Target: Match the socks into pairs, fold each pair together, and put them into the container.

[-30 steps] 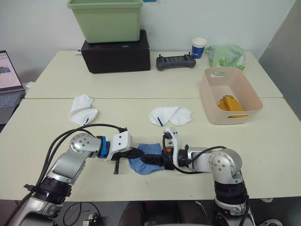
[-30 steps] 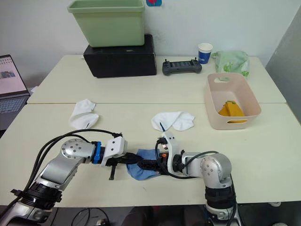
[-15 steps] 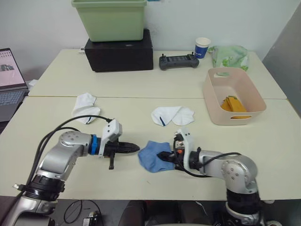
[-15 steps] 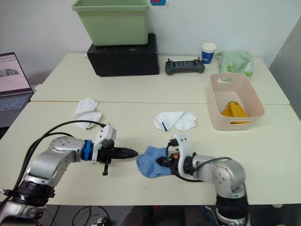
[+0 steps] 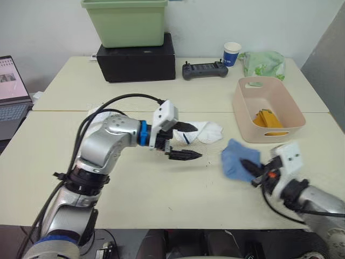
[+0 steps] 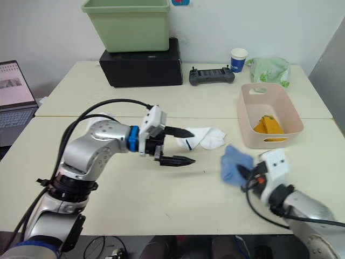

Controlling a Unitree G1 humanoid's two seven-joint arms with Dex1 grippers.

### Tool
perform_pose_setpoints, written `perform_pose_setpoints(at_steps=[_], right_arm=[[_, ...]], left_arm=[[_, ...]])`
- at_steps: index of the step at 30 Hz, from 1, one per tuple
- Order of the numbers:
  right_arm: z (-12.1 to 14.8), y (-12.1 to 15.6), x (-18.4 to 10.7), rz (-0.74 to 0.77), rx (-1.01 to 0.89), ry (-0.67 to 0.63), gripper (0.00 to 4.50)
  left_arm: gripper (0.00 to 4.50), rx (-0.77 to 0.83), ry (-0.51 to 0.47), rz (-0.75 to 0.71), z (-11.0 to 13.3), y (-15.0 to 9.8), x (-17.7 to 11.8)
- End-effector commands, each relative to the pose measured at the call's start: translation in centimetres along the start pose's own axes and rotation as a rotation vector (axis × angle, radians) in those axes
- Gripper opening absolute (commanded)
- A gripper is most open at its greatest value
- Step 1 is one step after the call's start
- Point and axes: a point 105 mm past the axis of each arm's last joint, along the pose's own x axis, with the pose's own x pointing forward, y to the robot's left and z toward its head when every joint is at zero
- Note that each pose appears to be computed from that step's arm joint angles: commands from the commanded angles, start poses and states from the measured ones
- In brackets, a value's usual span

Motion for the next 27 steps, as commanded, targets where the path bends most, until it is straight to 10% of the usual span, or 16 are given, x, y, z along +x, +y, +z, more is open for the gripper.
perform_pose_setpoints(at_steps=[1, 14, 27], right_arm=[[3.9, -2.8, -1.8, -0.162, -0.254, -0.117, 0.00], [6.2, -10.9, 3.4, -0.206, -1.150, 0.021, 0.00], [4.7, -14.2, 9.7, 0.043, -1.263, 0.232, 0.00]], left_arm=[[4.49, 0.032, 0.001, -0.014, 0.6, 0.0, 0.6], [4.49, 0.062, -0.075, -0.089, 2.7, -0.8, 2.1], [4.49, 0.069, -0.121, -0.055, 3.9, -0.7, 2.2]])
